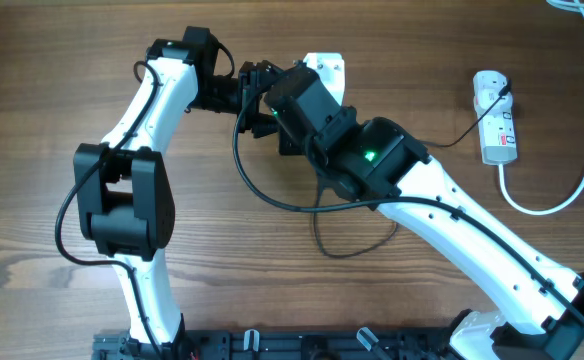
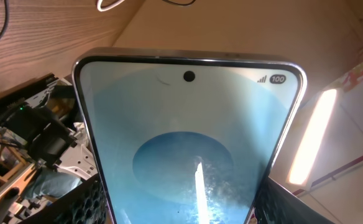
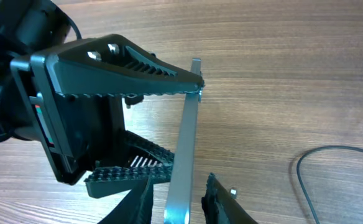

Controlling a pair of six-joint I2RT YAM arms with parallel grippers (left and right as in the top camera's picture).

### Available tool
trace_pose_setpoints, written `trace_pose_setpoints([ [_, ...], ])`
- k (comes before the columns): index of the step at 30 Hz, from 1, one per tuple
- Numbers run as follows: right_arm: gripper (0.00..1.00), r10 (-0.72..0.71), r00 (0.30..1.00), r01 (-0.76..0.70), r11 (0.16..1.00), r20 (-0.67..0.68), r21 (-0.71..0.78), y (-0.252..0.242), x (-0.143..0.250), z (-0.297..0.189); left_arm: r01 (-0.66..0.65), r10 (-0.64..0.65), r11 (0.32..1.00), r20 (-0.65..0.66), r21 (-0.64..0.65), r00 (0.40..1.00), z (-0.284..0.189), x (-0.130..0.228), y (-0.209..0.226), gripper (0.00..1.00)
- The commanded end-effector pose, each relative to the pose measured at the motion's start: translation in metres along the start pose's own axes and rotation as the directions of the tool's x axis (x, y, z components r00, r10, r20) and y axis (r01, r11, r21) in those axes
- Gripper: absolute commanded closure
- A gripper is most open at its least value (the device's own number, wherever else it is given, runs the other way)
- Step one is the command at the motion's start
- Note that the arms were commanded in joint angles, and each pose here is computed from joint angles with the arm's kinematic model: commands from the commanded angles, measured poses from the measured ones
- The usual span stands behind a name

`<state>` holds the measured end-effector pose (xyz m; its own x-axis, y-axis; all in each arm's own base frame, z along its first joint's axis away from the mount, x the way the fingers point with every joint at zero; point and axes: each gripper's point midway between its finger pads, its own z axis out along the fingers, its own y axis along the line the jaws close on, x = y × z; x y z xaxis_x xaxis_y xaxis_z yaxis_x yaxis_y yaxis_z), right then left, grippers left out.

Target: Plug charger to phone and switch on socket

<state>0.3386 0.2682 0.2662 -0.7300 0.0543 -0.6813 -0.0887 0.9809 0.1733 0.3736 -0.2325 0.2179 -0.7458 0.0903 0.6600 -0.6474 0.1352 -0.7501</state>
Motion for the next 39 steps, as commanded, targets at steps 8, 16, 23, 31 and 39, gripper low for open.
trace_pose_setpoints([
  [8, 0.74, 0.003, 1.0, -0.002, 1.0, 0.015, -0.026, 0.008, -0.006, -0.004, -0.01, 0.011, 0.999, -0.027, 0.04, 1.0, -0.002, 0.022, -0.015, 0.31],
  [16, 0.76, 0.004, 1.0, -0.003, 1.0, 0.016, -0.028, 0.009, -0.006, -0.003, -0.01, 0.011, 0.999, -0.028, 0.04, 1.0, -0.002, 0.022, -0.015, 0.31],
  [23, 0.87, 0.004, 1.0, -0.003, 1.0, 0.016, -0.028, 0.009, -0.006, -0.003, -0.009, 0.01, 0.999, -0.028, 0.04, 1.0, -0.002, 0.022, -0.015, 0.31],
  [31, 0.95, 0.015, 1.0, -0.015, 1.0, 0.015, -0.028, 0.009, -0.006, -0.003, -0.011, 0.012, 0.999, -0.028, 0.04, 1.0, -0.002, 0.022, -0.015, 0.3],
  [39, 0.95, 0.391, 0.92, -0.39, 0.92, 0.037, -0.039, 0.003, -0.017, -0.004, -0.046, 0.046, 0.999, -0.006, 0.015, 0.999, -0.002, 0.016, -0.012, 0.0],
])
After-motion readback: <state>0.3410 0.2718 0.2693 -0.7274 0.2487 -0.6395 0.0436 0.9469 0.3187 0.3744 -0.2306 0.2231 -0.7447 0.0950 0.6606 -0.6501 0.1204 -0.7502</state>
